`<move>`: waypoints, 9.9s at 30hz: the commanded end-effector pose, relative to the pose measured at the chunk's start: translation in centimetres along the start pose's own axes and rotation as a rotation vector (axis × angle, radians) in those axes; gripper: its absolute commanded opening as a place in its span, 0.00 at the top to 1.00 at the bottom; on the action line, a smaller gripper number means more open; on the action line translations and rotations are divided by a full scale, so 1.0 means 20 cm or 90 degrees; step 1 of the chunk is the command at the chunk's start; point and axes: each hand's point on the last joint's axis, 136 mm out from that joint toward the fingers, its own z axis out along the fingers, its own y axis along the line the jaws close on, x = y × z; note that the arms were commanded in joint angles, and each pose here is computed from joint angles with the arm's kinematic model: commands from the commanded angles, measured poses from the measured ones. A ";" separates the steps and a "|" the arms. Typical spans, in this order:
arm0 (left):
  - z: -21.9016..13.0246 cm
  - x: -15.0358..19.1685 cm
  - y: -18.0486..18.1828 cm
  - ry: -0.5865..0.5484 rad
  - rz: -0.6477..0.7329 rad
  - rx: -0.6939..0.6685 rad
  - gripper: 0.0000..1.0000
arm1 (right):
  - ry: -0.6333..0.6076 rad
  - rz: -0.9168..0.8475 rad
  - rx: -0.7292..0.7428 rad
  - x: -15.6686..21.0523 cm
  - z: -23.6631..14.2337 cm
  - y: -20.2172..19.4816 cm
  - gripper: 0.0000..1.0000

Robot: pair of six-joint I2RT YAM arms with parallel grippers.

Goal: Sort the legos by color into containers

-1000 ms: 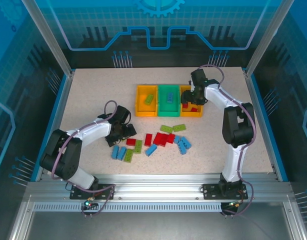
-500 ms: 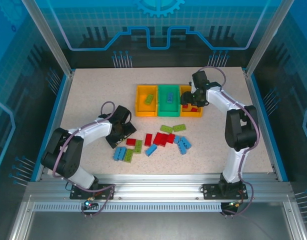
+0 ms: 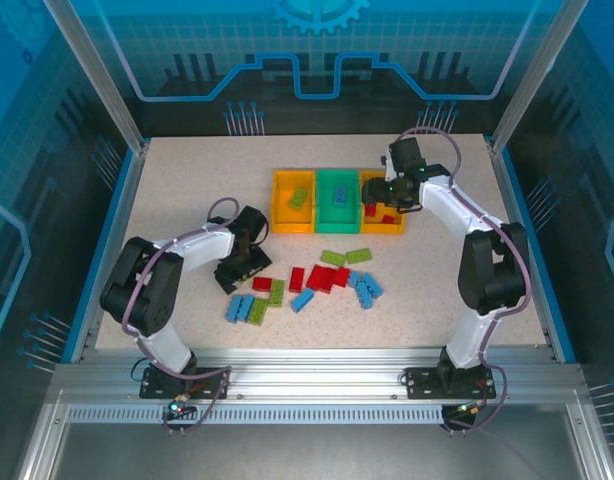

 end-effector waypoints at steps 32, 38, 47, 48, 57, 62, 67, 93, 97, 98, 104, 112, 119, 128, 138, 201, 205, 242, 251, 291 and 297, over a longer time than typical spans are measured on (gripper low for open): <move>-0.41 -0.30 -0.45 -0.191 0.181 0.157 0.29 | 0.046 0.002 0.049 0.29 -0.10 -0.11 0.30; -0.55 -0.37 -0.73 -0.228 0.268 0.208 0.28 | 0.055 -0.001 0.038 0.37 -0.13 -0.08 0.30; -0.53 -0.43 -1.06 -0.247 0.351 0.238 0.26 | 0.105 -0.029 -0.006 0.58 -0.08 0.05 0.30; -0.52 -0.44 -1.08 -0.246 0.356 0.238 0.26 | 0.109 -0.033 -0.014 0.59 -0.07 0.07 0.30; -0.47 -0.47 -1.16 -0.246 0.351 0.232 0.22 | 0.153 -0.051 -0.035 0.68 0.06 0.14 0.27; -0.52 -0.45 -1.12 -0.248 0.336 0.239 0.15 | 0.172 -0.087 -0.049 0.72 0.09 0.17 0.21; -0.61 -0.42 -1.03 -0.260 0.314 0.258 0.06 | 0.185 -0.129 -0.032 0.75 0.12 0.20 0.19; -0.53 -0.18 -0.43 -0.254 0.292 0.224 0.01 | 0.201 -0.153 0.035 0.94 -0.11 0.18 0.22; -0.50 -0.15 -0.39 -0.245 0.292 0.216 0.01 | 0.198 -0.151 0.033 0.97 -0.16 0.16 0.22; -0.49 -0.14 -0.37 -0.243 0.292 0.214 0.01 | 0.199 -0.150 0.029 0.99 -0.18 0.16 0.22; -0.48 -0.11 -0.34 -0.246 0.290 0.212 0.01 | 0.211 -0.164 0.012 1.10 -0.28 0.21 0.23; -0.47 -0.09 -0.31 -0.247 0.284 0.213 0.01 | 0.253 -0.158 0.022 1.29 -0.25 0.20 0.28; -0.47 -0.08 -0.28 -0.252 0.277 0.212 0.01 | 0.267 -0.167 0.040 1.32 -0.18 0.20 0.29; -0.47 -0.08 -0.22 -0.258 0.272 0.200 0.01 | 0.284 -0.169 0.050 1.34 -0.11 0.21 0.35; -0.46 -0.08 -0.20 -0.258 0.271 0.194 0.01 | 0.262 -0.195 0.075 1.30 -0.13 0.25 0.68; -0.10 0.79 -0.33 -0.122 0.741 0.168 0.57 | 0.067 -0.123 0.012 0.37 -0.22 0.28 0.22; -0.12 0.79 -0.33 -0.123 0.727 0.176 0.63 | 0.101 -0.123 0.020 0.55 -0.21 0.19 0.22; -0.51 0.12 -1.39 -0.185 0.547 0.331 0.73 | 0.238 -0.156 0.075 1.21 -0.03 0.03 0.46; -0.46 0.08 -1.44 -0.169 0.491 0.346 0.58 | 0.232 -0.159 0.075 1.20 -0.03 0.04 0.71; -0.38 0.18 0.27 -0.218 0.242 0.103 0.01 | 0.080 -0.080 -0.051 -0.05 0.19 0.52 0.79; -0.32 0.23 0.34 -0.193 0.222 0.119 0.06 | 0.105 -0.076 -0.045 -0.02 0.28 0.52 0.67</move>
